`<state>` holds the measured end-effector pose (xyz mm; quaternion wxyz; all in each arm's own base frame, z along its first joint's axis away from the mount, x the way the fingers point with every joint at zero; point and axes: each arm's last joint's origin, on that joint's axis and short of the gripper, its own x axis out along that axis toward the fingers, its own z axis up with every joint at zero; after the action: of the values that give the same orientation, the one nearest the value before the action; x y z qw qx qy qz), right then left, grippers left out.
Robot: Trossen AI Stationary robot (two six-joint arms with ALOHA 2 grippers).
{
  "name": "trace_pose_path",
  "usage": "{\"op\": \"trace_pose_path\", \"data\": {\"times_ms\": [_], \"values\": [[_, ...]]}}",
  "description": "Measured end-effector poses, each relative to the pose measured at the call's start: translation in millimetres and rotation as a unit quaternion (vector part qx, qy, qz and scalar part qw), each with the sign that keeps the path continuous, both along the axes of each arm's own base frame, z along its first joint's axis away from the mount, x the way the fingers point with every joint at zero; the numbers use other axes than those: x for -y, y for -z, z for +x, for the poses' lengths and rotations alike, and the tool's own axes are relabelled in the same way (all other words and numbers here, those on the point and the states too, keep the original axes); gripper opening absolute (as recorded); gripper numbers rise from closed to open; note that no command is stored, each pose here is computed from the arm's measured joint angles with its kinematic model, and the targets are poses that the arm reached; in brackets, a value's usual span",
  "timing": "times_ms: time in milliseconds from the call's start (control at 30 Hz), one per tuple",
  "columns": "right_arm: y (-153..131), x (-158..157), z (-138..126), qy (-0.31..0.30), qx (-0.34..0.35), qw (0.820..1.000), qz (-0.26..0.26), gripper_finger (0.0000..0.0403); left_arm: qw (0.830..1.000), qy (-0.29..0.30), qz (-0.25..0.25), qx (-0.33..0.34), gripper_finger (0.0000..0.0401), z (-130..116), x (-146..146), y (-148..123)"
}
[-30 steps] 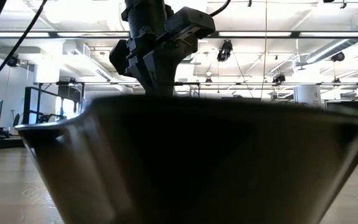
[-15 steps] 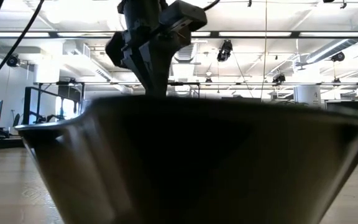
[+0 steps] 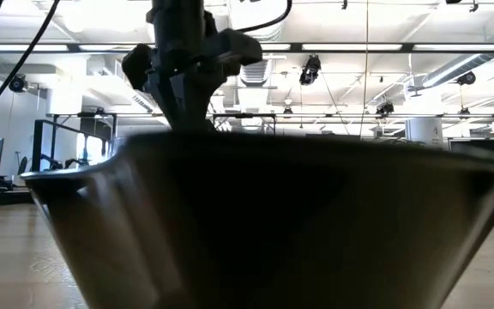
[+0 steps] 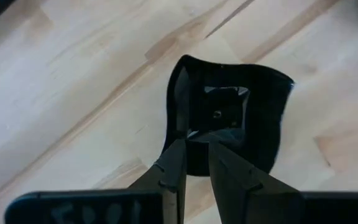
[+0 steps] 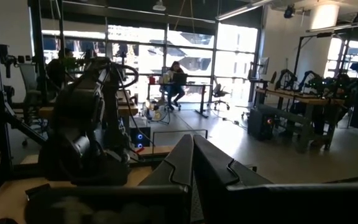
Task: Pick & Place Mini shaped plates
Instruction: Put the stacked black distorted square plates on the shelf
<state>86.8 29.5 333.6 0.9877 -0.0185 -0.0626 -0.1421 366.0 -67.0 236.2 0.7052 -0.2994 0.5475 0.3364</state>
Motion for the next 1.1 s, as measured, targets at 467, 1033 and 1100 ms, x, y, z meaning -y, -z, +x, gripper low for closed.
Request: {"op": "trace_pose_path", "data": {"times_ms": [467, 1033, 1100], "values": [[0, 0, 0, 0.000, 0.000, 1.000, 0.000, 0.0008, 0.999, -0.038, -0.026, 0.003, 0.0062, -3, -15, 40], [0, 0, 0, 0.000, 0.000, 1.000, -0.002, 0.0008, 0.999, -0.021, -0.025, -0.002, 0.0062, -4, -16, 40], [0, 0, 0, 0.000, 0.000, 1.000, -0.002, 0.0008, 0.999, -0.021, -0.025, 0.000, 0.0062, -4, -16, 39]]}}
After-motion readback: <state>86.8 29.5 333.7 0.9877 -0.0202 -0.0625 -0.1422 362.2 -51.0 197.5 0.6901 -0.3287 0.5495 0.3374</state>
